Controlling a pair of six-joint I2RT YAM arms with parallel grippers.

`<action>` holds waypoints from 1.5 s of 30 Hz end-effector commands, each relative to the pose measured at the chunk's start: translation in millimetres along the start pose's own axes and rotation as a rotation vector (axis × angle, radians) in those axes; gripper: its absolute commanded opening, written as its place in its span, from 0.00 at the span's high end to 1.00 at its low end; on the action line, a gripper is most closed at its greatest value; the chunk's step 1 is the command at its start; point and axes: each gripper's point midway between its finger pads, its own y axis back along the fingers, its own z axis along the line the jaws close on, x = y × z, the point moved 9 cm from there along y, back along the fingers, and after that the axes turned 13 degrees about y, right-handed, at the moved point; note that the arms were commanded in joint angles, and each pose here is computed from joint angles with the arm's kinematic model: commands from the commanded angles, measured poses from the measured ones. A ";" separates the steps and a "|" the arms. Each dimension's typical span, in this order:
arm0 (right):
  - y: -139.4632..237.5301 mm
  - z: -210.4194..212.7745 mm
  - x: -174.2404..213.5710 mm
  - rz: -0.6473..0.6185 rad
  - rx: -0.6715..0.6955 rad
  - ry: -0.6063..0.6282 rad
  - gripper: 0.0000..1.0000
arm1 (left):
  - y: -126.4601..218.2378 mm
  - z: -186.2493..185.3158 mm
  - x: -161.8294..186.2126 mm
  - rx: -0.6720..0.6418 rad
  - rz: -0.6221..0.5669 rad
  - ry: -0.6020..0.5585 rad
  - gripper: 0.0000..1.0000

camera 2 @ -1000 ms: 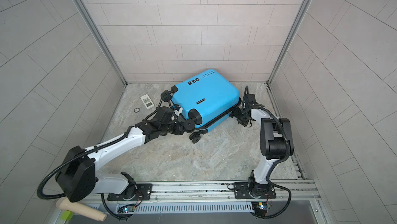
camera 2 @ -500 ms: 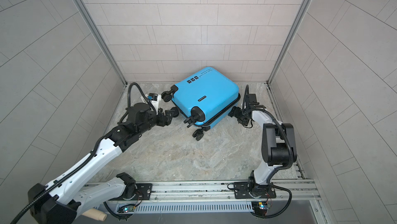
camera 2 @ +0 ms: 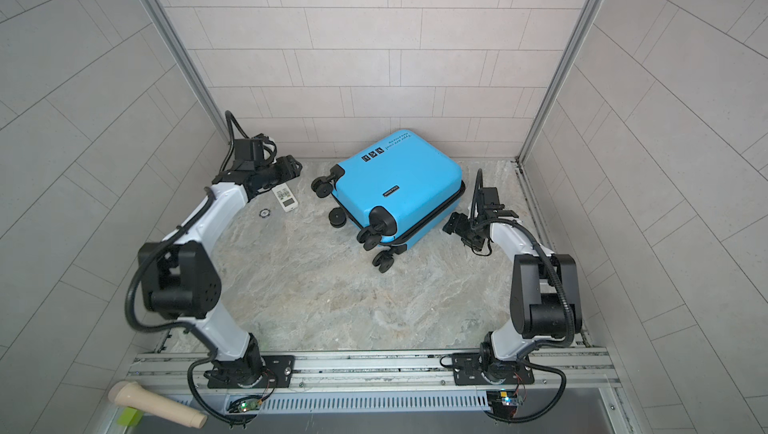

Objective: Pack the luggage
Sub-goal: 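Grip the closed suitcase's sides with both grippers and rotate it upright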

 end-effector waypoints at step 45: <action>-74.2 54.9 -112.3 0.122 0.030 0.115 0.18 | -14.2 -9.7 209.0 0.237 0.380 -0.133 0.42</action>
